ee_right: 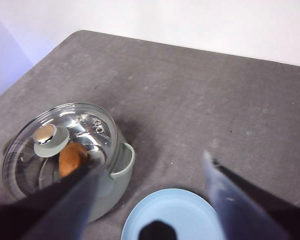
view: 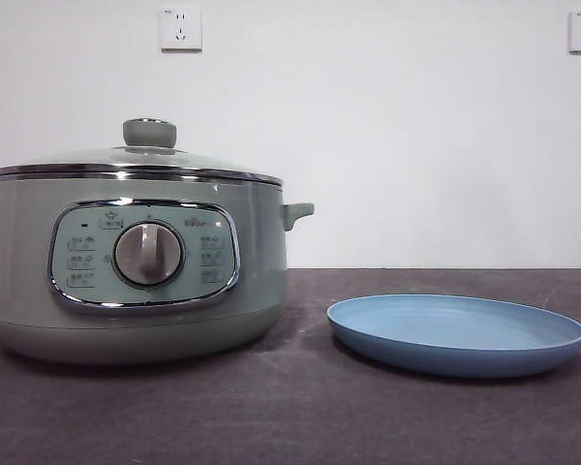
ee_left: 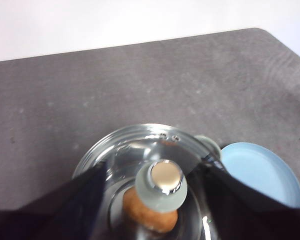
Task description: Take the potato out from the steamer,put the potato on the plate,close the lid
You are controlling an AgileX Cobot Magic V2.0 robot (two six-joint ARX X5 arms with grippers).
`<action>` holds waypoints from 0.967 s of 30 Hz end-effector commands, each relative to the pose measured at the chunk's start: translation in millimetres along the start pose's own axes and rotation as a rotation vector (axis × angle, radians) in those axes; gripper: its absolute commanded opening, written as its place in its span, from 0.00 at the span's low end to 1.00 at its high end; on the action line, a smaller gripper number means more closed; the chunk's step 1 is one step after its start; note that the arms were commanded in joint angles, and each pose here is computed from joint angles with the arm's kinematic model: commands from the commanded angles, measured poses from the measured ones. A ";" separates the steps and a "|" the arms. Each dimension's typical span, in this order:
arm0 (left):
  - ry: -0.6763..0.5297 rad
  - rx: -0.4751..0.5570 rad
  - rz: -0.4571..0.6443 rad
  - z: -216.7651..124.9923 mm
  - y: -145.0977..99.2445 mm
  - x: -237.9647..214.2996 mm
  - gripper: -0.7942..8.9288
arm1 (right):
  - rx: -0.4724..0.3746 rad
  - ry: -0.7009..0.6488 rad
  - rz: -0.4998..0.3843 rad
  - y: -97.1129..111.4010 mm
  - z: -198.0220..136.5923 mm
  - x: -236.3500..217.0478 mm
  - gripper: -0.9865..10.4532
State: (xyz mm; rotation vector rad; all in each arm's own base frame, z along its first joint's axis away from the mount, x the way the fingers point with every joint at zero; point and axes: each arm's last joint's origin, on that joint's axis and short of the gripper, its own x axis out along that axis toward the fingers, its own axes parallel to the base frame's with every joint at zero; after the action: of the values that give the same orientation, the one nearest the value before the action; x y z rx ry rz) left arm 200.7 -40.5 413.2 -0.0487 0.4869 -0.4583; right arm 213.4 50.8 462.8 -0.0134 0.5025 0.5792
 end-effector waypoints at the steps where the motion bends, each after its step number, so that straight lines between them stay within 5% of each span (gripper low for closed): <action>1: 0.009 -0.005 -0.037 2.9 -3.7 14.5 0.60 | -0.003 -0.010 0.005 1.8 2.1 -0.9 0.57; 7: 0.105 0.007 -0.082 -2.0 -11.6 54.7 0.60 | 0.010 -0.002 0.006 2.0 1.3 -0.8 0.57; 29: 0.427 0.039 0.051 -41.4 -16.4 148.4 0.57 | 0.039 0.052 0.006 2.3 -4.2 -1.1 0.55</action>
State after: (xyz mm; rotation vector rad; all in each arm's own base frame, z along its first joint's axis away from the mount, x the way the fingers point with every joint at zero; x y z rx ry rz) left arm 290.6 -115.7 314.7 0.0969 0.8940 -0.4250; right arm 209.7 51.4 458.7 0.0025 0.5657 0.5796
